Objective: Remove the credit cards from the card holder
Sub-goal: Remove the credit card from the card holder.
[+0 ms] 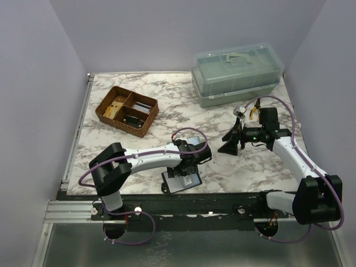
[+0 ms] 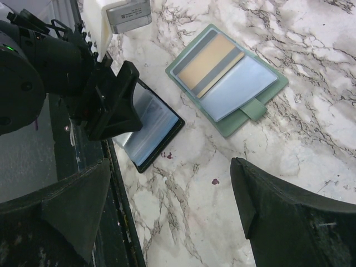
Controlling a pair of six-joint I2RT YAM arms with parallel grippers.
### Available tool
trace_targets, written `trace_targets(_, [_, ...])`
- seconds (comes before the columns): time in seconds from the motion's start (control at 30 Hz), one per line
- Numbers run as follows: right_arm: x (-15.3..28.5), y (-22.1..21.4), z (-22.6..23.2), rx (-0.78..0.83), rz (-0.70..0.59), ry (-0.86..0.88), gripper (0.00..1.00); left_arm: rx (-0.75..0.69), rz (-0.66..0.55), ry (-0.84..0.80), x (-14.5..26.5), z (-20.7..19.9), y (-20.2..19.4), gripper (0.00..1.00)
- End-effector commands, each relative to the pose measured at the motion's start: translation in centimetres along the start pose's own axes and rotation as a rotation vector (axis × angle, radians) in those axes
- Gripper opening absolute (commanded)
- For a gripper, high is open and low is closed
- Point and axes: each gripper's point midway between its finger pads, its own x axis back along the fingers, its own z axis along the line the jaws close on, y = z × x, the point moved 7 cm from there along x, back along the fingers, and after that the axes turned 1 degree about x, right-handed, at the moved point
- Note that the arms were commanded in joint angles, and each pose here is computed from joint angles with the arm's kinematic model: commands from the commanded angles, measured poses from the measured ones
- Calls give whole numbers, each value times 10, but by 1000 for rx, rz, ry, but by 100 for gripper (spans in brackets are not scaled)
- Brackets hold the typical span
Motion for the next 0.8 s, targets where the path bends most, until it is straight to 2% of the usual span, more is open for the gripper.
trace_targets(0.0, [1, -4, 3, -2, -5, 20, 95, -39, -5, 90, -12, 15, -5, 76])
trace_targets(0.23, [1, -3, 4, -1, -5, 23, 95, 18, -6, 88, 7, 41, -7, 71])
trace_targets(0.5, [1, -3, 5, -3, -9, 32, 95, 116, 39, 123, 1, 85, -18, 71])
trace_targets(0.6, [1, -3, 6, -1, -14, 43, 95, 120, 18, 58, 7, 80, -9, 70])
trace_targets(0.77, [-1, -2, 14, -22, -42, 126, 95, 31, 18, -151, 20, 63, 1, 71])
